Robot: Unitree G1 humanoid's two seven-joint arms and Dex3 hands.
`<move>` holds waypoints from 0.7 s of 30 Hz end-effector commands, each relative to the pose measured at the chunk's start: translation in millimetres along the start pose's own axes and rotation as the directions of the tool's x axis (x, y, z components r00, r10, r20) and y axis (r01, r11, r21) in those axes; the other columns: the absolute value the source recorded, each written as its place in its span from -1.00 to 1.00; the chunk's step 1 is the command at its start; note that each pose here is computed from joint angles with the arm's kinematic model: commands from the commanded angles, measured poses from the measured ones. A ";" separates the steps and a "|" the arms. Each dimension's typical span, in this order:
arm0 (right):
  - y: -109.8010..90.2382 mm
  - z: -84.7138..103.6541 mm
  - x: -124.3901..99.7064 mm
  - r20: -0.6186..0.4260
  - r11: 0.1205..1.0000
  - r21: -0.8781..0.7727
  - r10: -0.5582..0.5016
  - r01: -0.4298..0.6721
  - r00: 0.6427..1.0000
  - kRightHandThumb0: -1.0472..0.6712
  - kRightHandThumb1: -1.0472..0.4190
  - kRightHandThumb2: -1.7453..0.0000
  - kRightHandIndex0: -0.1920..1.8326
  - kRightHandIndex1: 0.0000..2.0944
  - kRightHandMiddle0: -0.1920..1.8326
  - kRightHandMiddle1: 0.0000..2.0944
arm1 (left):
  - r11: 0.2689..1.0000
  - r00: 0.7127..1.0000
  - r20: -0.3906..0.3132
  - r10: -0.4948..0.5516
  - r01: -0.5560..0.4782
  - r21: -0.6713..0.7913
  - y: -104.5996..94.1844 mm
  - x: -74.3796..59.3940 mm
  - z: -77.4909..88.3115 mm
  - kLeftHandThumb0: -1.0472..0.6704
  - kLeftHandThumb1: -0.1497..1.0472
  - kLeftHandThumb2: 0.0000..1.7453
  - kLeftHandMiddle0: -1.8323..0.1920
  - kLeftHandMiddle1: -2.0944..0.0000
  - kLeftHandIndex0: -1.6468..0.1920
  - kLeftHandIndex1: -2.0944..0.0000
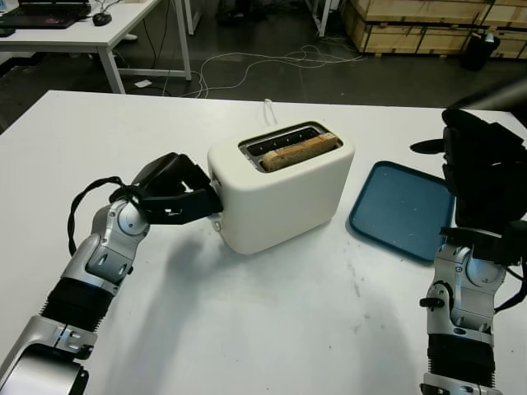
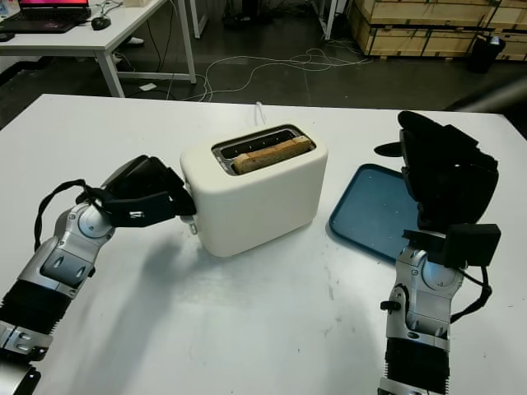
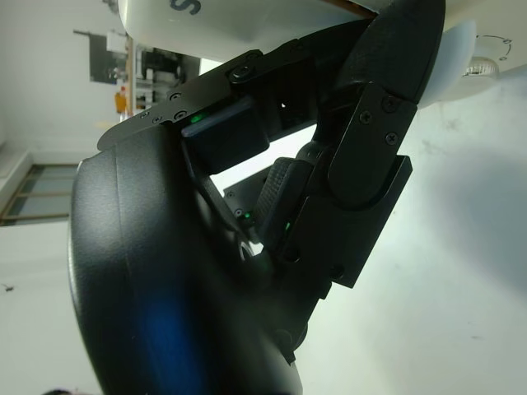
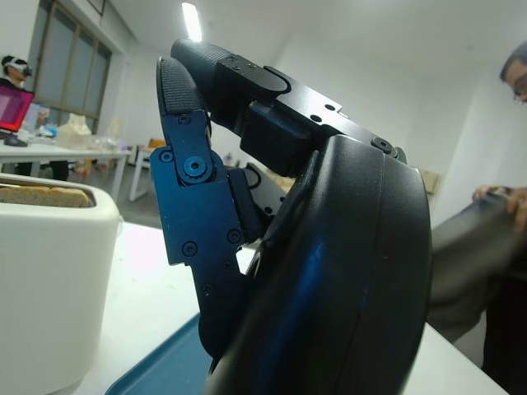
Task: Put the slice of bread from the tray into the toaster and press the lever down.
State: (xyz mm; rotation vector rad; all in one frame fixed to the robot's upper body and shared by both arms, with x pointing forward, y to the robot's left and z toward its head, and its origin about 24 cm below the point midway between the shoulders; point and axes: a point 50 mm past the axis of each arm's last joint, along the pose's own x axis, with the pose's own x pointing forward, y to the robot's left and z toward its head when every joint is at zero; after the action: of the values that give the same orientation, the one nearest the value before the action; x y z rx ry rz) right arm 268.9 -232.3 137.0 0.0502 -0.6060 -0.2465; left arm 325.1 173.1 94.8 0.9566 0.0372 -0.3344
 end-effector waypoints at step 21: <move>0.7 2.8 -0.9 0.031 1.000 -0.024 0.017 -0.016 0.999 -0.38 -0.83 0.93 0.29 -0.25 0.50 -0.99 | 0.947 0.941 0.287 0.177 -0.083 -0.311 -20.9 -48.4 4.0 -0.82 0.78 -0.85 -0.35 -0.19 -0.61 0.99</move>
State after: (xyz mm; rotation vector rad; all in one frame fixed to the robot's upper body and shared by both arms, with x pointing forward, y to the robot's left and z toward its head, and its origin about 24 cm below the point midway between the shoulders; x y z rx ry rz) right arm 268.3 -230.2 138.2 0.0385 -0.6265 -0.2364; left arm 277.9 188.5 91.1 0.6550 -0.1830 -0.2883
